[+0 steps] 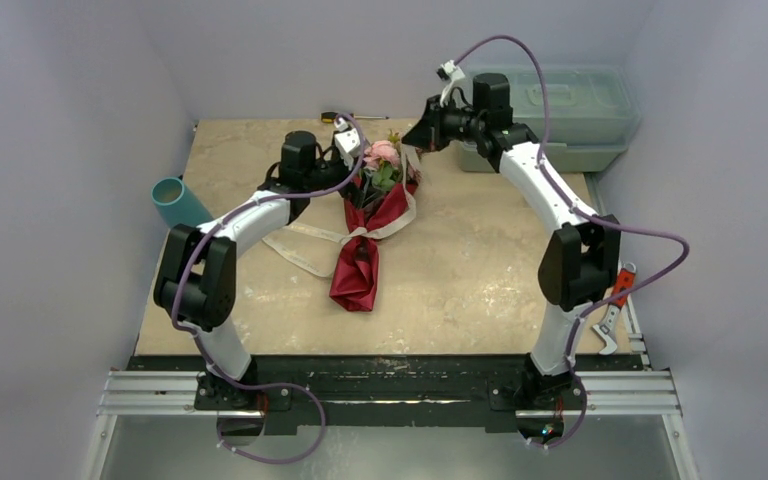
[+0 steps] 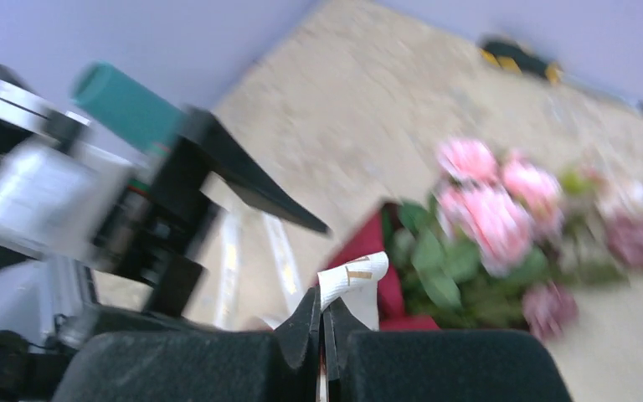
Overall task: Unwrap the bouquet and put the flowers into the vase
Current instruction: Untie the ribbon from the wrapping paper.
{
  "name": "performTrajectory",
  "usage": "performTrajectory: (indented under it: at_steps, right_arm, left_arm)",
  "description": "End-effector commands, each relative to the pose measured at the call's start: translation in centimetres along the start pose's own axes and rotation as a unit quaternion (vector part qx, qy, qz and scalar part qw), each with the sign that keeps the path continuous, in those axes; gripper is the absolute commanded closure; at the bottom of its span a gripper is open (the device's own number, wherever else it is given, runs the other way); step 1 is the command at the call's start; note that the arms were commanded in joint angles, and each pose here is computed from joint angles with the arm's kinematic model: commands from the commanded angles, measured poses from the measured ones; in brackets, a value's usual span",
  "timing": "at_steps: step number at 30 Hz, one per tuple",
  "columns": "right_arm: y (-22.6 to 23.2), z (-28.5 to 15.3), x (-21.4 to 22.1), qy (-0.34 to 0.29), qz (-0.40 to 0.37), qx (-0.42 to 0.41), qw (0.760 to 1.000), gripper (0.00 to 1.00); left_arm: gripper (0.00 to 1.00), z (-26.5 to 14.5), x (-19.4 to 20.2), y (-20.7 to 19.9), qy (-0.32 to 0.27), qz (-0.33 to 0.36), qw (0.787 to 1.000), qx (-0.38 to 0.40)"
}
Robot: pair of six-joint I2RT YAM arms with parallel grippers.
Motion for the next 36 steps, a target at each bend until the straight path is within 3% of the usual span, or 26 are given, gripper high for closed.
performTrajectory:
  at_steps: [1,8,12,15,17,20,22,26,28,31,36]
  right_arm:
    - [7.0,1.2,-4.1,-0.046,-0.028,-0.133,0.990,1.00]
    - [9.8,3.9,-6.1,-0.057,-0.045,-0.196,0.978,1.00]
    - [10.5,5.5,-7.2,-0.075,-0.051,-0.212,0.973,1.00]
    - [11.5,5.7,-8.4,-0.093,-0.043,-0.233,0.967,1.00]
    - [12.1,5.5,-9.1,-0.106,-0.042,-0.242,0.964,1.00]
    - [12.7,5.1,-9.8,-0.118,-0.039,-0.251,0.960,1.00]
    - [12.8,5.2,-9.8,-0.119,-0.032,-0.254,0.959,1.00]
    - [12.8,5.1,-9.8,-0.120,-0.027,-0.255,0.959,1.00]
    - [12.7,5.2,-9.5,-0.117,-0.024,-0.254,0.960,0.99]
    - [11.7,5.5,-8.6,-0.098,-0.022,-0.239,0.966,0.57]
    - [6.9,5.2,-5.6,-0.057,0.003,-0.162,0.985,0.23]
  left_arm:
    - [0.00,-0.7,-4.3,-0.1,-0.076,0.019,0.996,0.032]
    - [0.00,0.1,-5.2,-0.1,-0.112,-0.044,0.992,0.035]
    - [0.00,0.1,-4.8,-0.2,-0.105,-0.060,0.992,0.025]
    - [0.02,0.3,-4.0,1.2,-0.090,-0.084,0.992,-0.023]
    - [0.19,0.4,-3.7,2.1,-0.081,-0.092,0.991,-0.049]
    - [0.62,0.2,-3.7,3.0,-0.081,-0.103,0.988,-0.076]
    - [0.83,-0.1,-3.9,3.7,-0.082,-0.108,0.986,-0.098]
    - [1.00,-0.6,-4.2,4.8,-0.092,-0.114,0.982,-0.116]
    - [1.00,-0.9,-4.6,4.9,-0.105,-0.112,0.982,-0.110]
    - [1.00,-1.5,-5.2,5.7,-0.112,-0.111,0.981,-0.117]
    - [1.00,-3.5,-5.0,9.3,-0.115,-0.150,0.965,-0.183]
Point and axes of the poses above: each gripper's point midway between its finger pads, its own z axis out along the fingers, its own y axis along the line the jaws close on, x = y × z, the point moved 4 cm from there along -z, back along the fingers, and after that the axes turned 8 degrees about z, right-handed, at the moved point
